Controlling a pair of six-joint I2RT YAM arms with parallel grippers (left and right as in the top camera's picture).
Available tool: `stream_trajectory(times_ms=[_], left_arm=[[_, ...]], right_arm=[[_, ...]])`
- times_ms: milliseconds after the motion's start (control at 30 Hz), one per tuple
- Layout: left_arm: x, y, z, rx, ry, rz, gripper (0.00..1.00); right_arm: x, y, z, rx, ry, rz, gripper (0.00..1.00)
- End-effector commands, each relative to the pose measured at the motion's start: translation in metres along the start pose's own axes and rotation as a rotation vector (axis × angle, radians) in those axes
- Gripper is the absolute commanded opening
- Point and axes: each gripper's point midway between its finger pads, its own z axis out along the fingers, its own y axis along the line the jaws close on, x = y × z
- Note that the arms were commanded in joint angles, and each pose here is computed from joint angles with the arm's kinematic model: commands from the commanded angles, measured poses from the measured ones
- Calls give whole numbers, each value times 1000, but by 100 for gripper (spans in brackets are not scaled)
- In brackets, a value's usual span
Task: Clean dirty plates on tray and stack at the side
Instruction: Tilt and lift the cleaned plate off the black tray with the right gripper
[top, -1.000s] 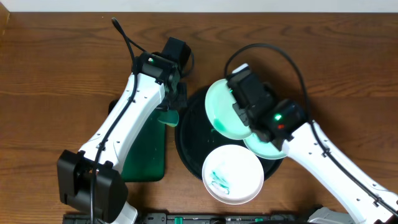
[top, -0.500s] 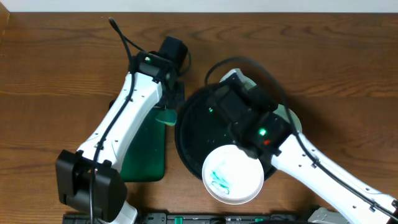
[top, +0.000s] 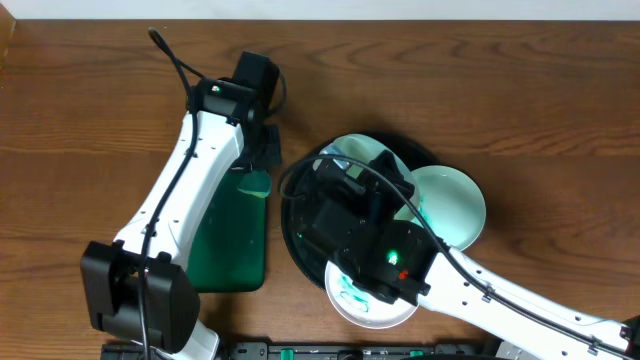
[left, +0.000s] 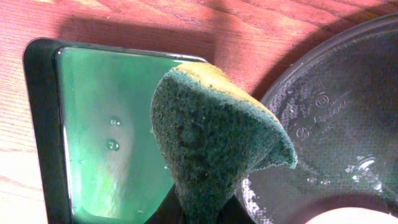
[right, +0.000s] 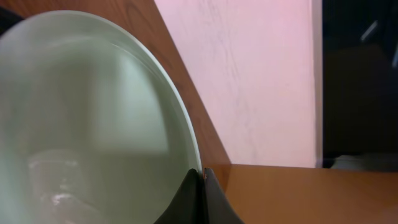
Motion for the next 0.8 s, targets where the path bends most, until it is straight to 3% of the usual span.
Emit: stream_trajectory(times_ms=[0,433,533,767], left_arm=[[-5,-1,-5,40,-3,-5,7],[-6,2,-5,38,-2,-11,7],[-6,2,-5,38,-2,-11,7],[-5,3,-5,37,1,-6,7]], right_arm=[[0,-12,-6,66,3,-29,1],[1,-12,-5,72,7,12,1],[1,-1,-1,2,2,116,1],[13,53,22,-410,135,614,1]])
